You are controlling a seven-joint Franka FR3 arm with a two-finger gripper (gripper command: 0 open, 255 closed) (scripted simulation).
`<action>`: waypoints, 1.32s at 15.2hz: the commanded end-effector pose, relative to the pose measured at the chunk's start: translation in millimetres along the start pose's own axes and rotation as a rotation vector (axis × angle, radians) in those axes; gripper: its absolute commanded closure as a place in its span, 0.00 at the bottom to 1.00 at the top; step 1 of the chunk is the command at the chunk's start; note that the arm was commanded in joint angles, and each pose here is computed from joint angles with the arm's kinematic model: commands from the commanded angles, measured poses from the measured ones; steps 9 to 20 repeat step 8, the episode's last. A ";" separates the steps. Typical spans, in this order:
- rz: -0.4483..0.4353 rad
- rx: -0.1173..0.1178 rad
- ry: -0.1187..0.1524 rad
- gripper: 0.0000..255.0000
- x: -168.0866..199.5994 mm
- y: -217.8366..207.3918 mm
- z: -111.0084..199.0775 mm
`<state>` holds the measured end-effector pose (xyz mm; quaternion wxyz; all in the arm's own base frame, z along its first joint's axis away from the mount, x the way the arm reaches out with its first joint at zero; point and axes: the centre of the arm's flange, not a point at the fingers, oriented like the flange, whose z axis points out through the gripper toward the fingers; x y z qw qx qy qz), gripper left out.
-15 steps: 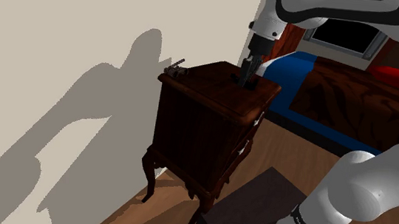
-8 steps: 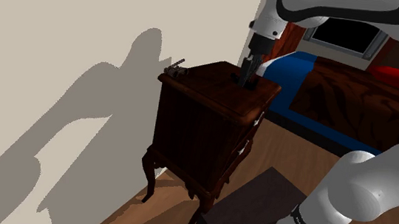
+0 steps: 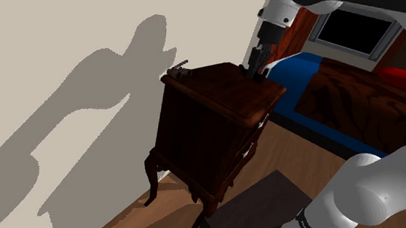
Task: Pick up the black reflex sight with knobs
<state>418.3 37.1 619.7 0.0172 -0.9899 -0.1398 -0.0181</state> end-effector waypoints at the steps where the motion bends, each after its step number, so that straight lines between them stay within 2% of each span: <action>1: 0.000 0.000 0.000 1.00 0.7 -0.1 -12.7; 6: 0.000 0.000 0.000 1.00 1.7 -0.9 -39.1; 20: 0.000 0.000 0.000 1.00 1.8 -0.9 -39.9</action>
